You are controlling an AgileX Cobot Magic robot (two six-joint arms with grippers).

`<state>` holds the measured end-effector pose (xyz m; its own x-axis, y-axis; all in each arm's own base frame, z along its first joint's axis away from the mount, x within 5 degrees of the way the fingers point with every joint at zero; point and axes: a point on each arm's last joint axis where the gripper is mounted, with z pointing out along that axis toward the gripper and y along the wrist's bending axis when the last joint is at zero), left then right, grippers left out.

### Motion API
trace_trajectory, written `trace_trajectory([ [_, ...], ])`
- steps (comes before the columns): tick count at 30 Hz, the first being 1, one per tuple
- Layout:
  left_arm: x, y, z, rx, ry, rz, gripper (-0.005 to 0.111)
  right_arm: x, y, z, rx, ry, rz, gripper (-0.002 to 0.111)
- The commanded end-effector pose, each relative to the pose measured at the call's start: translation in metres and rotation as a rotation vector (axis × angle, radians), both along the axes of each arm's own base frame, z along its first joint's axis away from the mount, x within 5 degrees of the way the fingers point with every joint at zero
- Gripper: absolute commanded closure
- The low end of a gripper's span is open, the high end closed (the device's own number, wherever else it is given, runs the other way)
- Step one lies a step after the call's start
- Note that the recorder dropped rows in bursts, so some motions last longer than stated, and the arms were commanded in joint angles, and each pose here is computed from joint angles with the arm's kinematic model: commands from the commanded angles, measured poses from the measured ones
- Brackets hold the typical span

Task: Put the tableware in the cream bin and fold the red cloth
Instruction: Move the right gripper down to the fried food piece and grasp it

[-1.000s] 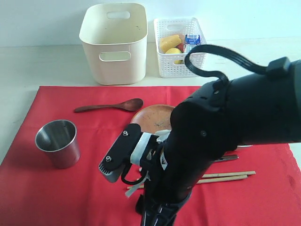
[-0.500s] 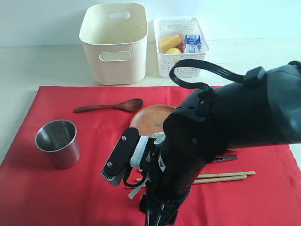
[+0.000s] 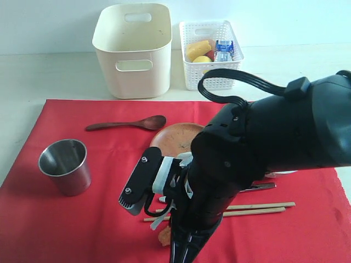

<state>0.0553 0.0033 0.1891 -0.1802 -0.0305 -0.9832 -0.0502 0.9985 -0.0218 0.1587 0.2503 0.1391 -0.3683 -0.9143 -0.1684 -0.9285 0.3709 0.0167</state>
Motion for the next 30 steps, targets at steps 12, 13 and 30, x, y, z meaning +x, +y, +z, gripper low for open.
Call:
trace_trajectory([
  [12,0.0,0.0,0.0,-0.008,-0.006,-0.006,0.104,-0.006,-0.006,0.025,0.048,-0.023,0.002,0.107],
  [13,0.0,0.0,0.0,-0.008,-0.006,-0.006,0.104,-0.006,-0.006,0.027,0.052,-0.025,0.002,0.107],
  [30,0.0,0.0,0.0,-0.006,-0.006,-0.006,0.104,-0.006,-0.001,0.021,0.07,-0.039,0.125,0.058],
])
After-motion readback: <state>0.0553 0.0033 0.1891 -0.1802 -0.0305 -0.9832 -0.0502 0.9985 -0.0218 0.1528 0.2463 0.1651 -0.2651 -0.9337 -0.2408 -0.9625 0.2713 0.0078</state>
